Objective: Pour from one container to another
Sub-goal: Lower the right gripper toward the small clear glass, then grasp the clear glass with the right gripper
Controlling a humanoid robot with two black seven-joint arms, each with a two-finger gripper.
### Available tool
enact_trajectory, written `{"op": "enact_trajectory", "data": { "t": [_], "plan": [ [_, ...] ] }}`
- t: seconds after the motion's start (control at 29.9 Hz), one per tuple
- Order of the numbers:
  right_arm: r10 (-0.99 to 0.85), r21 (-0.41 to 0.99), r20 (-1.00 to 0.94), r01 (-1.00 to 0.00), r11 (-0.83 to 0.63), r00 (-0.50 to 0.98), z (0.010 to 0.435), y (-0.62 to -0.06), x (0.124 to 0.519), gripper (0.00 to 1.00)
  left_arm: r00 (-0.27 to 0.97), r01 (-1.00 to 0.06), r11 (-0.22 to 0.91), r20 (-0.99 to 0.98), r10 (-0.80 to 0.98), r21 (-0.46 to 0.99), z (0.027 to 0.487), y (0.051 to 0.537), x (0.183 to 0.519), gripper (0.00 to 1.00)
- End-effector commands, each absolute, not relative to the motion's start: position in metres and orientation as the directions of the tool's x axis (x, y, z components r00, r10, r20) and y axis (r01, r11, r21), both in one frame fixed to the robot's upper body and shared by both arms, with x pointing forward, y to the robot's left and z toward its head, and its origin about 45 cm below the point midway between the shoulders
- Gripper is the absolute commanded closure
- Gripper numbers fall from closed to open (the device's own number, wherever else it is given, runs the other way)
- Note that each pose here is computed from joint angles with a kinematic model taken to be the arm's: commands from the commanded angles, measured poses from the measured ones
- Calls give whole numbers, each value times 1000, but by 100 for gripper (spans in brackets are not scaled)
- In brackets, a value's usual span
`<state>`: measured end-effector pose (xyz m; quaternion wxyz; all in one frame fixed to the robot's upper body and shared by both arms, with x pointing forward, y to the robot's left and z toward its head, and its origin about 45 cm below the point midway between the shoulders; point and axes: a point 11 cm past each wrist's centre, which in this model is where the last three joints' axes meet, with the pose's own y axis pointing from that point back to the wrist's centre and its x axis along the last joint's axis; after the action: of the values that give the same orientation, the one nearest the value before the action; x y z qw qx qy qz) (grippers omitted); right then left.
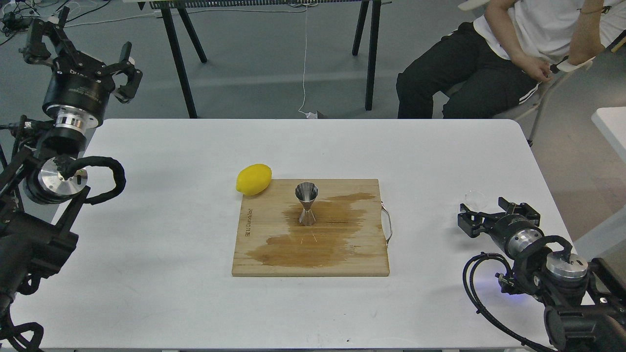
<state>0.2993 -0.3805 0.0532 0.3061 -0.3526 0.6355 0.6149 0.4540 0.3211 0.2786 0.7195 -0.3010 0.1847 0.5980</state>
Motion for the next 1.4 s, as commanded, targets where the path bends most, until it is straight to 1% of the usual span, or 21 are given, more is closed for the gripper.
{"op": "enact_trajectory", "data": {
  "t": [0.0,0.27,0.47,0.54,0.67,0.8,0.94,1.07,1.2,1.37],
  "plan": [
    [-52,578,-815,-816,-6,-577,47,-377,304,13,217,-972,104,-626,749,-213,279,320,454,0],
    [-41,582,-813,-813,-9,-581,43,-372,305,18,219,-971,104,-626,748,-215,279,320,454,0],
    [-33,595,-803,-803,0,-595,39,-374,308,24,217,-971,102,-625,750,-214,279,321,454,0],
    [-32,596,-802,-803,1,-596,38,-374,308,29,217,-971,102,-625,750,-214,279,321,454,0],
    [-26,593,-805,-805,-7,-593,37,-370,308,45,218,-971,104,-625,750,-214,280,321,455,0],
    [-26,590,-808,-808,-11,-589,38,-369,309,55,219,-971,103,-625,750,-217,281,321,455,0],
    [-30,566,-824,-824,-20,-565,44,-367,312,60,219,-971,104,-625,750,-216,281,321,455,0],
    [-67,514,-858,-855,-69,-510,63,-351,321,66,221,-970,105,-623,750,-217,281,320,455,0],
    [-162,461,-884,-877,-134,-439,94,-340,332,67,220,-970,104,-620,753,-219,283,322,455,0],
    [-334,417,-887,-864,-281,-319,134,-290,346,67,215,-971,98,-620,755,-217,283,323,456,0]
  ]
}}
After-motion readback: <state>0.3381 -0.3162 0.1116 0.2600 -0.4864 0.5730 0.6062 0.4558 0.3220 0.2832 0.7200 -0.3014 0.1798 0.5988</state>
